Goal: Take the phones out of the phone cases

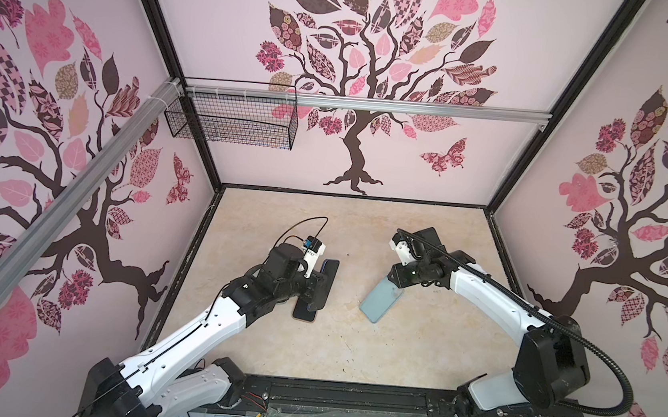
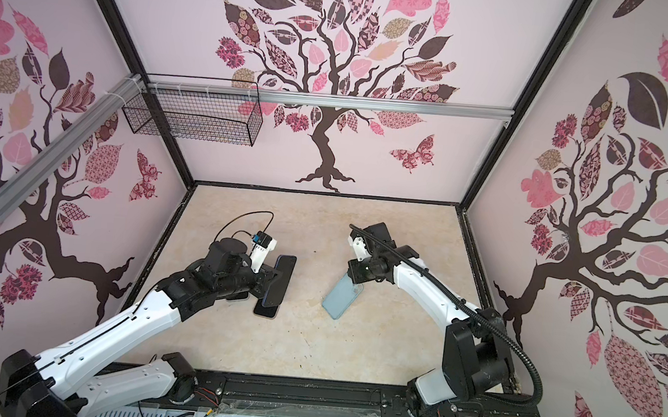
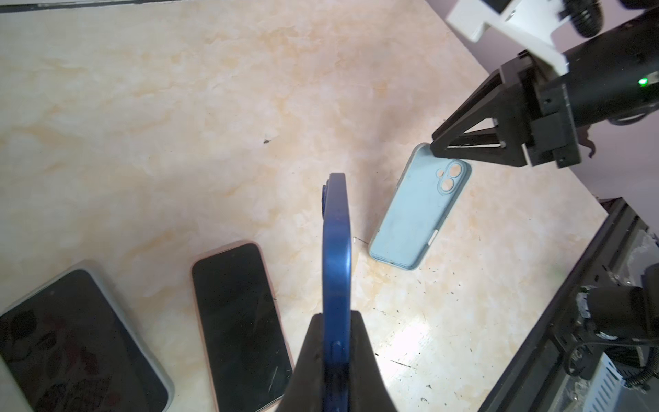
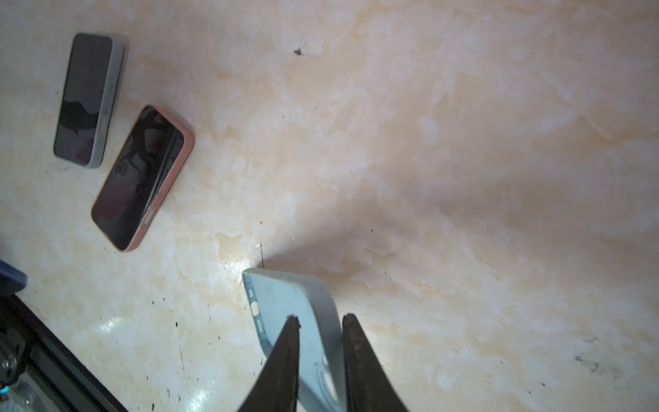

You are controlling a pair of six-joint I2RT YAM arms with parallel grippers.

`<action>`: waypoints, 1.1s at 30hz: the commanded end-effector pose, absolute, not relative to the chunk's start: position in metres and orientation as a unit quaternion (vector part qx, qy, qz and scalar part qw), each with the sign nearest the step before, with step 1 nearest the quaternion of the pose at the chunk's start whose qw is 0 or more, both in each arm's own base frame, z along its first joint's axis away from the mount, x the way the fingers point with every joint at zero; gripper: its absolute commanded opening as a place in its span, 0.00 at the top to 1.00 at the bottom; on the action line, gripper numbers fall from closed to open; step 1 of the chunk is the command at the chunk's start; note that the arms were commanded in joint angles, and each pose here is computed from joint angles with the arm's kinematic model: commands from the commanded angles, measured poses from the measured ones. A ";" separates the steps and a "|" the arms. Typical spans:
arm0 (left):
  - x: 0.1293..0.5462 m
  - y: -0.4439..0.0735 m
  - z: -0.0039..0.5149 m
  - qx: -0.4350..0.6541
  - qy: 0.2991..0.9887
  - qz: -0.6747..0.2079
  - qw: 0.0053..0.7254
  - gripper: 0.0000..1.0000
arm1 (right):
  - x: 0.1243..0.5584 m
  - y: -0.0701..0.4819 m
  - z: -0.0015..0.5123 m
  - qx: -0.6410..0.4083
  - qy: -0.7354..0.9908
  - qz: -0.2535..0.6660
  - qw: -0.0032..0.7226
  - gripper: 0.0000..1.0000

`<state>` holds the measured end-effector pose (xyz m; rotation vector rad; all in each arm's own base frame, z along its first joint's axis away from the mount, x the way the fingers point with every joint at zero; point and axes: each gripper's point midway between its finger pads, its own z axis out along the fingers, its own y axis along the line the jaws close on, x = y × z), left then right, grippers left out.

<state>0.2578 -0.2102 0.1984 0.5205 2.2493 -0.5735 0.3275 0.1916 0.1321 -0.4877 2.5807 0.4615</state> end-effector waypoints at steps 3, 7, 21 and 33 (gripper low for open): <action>0.271 -0.205 0.218 0.173 0.888 -0.203 0.375 1.00 | 0.353 0.168 0.135 -0.051 0.954 0.116 0.273 0.69; 0.275 -0.206 0.217 0.153 0.895 -0.203 0.367 1.00 | 0.357 0.154 0.135 0.024 0.961 0.088 0.261 0.55; 0.283 -0.216 0.213 0.133 0.892 -0.239 0.359 1.00 | 0.302 0.146 0.076 0.184 0.973 0.020 0.135 0.61; 0.290 -0.226 0.204 0.120 0.892 -0.297 0.319 1.00 | 0.274 0.183 0.027 0.194 0.979 0.022 0.066 0.64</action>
